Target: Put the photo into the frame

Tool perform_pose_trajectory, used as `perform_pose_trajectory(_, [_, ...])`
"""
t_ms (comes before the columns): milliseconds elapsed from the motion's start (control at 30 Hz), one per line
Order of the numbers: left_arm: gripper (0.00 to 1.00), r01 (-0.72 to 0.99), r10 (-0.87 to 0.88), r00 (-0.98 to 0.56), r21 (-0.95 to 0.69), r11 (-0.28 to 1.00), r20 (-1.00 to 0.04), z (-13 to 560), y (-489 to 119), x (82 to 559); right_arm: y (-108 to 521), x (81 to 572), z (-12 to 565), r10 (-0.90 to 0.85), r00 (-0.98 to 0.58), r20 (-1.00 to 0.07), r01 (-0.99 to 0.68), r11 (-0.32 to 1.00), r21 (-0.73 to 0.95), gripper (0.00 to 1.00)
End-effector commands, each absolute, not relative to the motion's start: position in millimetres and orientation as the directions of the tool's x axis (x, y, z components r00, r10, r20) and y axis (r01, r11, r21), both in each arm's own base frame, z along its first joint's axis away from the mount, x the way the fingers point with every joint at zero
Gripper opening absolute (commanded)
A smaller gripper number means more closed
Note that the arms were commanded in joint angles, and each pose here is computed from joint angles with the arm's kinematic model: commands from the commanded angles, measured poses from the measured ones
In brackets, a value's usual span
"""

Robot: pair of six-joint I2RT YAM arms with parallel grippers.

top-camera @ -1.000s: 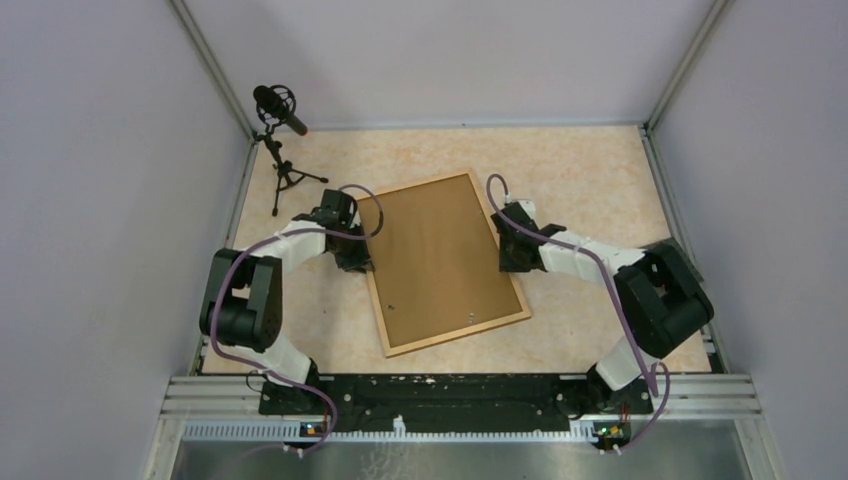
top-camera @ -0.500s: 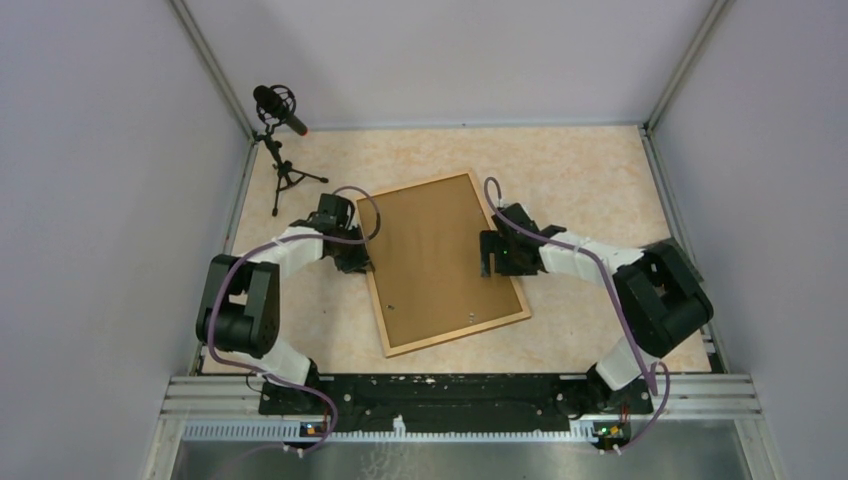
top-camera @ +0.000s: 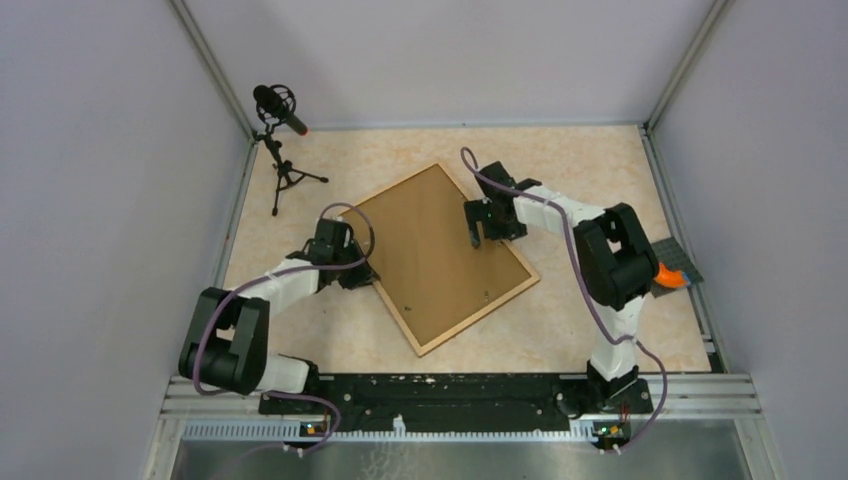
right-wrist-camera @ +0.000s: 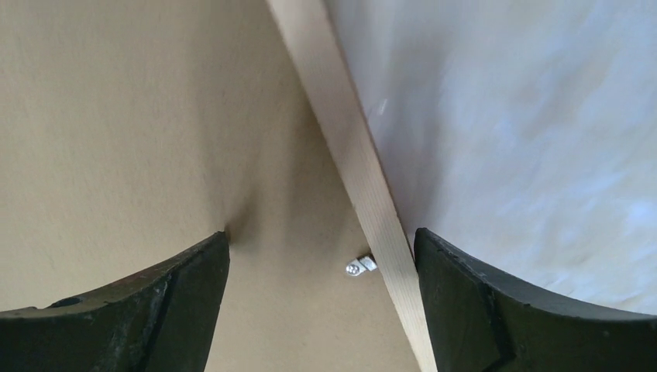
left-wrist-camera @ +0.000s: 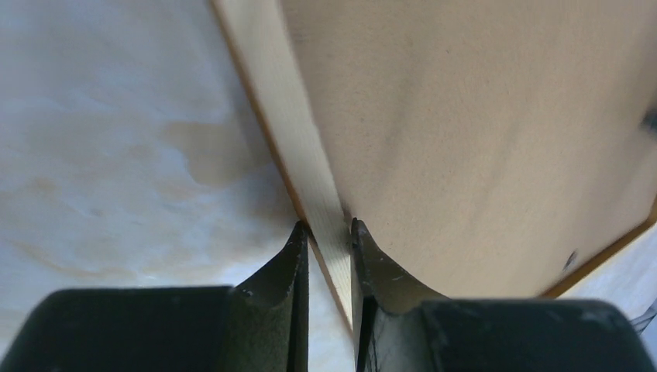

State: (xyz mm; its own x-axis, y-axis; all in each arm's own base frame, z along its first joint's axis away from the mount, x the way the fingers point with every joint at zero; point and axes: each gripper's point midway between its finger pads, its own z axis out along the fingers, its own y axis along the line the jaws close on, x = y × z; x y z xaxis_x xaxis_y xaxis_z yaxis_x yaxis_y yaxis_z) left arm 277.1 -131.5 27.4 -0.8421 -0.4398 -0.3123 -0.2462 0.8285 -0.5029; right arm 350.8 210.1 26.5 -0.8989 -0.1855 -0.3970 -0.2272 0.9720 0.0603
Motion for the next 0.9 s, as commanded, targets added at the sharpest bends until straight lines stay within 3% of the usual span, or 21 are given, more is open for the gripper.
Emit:
perform_pose_trajectory(0, [0.21, -0.159, -0.226, -0.974, -0.633, 0.757, -0.026, 35, -219, 181, 266, 402, 25, -0.227, -0.842, -0.490, -0.337, 0.930, 0.148, 0.85])
perform_pose_trajectory(233, [0.28, -0.054, -0.138, -0.988, -0.688, 0.723, -0.067, 55, -260, 153, 276, 428, 40, -0.271, -0.838, -0.474, -0.368, 0.922, 0.124, 0.86])
perform_pose_trajectory(333, [0.38, 0.014, -0.128, -0.978, -0.668, 0.744, -0.163, 64, -250, 157, 258, 438, 72, -0.237, -0.826, -0.511, -0.317, 0.945, 0.074, 0.89])
perform_pose_trajectory(433, [0.58, 0.116, -0.103, -0.945, -0.613, 0.781, -0.309, 80, -235, 169, 225, 434, 111, -0.178, -0.807, -0.563, -0.212, 0.977, -0.004, 0.94])
perform_pose_trajectory(533, [0.79, 0.239, -0.055, -0.882, -0.543, 0.805, -0.469, 107, -224, 190, 209, 400, 134, -0.081, -0.810, -0.581, -0.141, 0.988, 0.059, 0.99])
perform_pose_trajectory(633, [0.91, 0.327, -0.006, -0.803, -0.448, 0.832, -0.596, 134, -217, 219, 212, 357, 136, 0.003, -0.813, -0.582, -0.154, 0.963, 0.220, 0.99])
perform_pose_trajectory(733, [0.98, 0.321, 0.011, -0.735, -0.334, 0.887, -0.678, 158, -207, 257, 192, 316, 124, 0.041, -0.829, -0.557, -0.116, 0.963, 0.243, 0.99])
perform_pose_trajectory(867, [0.99, 0.208, -0.016, -0.697, -0.224, 0.952, -0.717, 170, -185, 306, 141, 281, 110, 0.059, -0.824, -0.563, -0.007, 0.993, 0.114, 0.94])
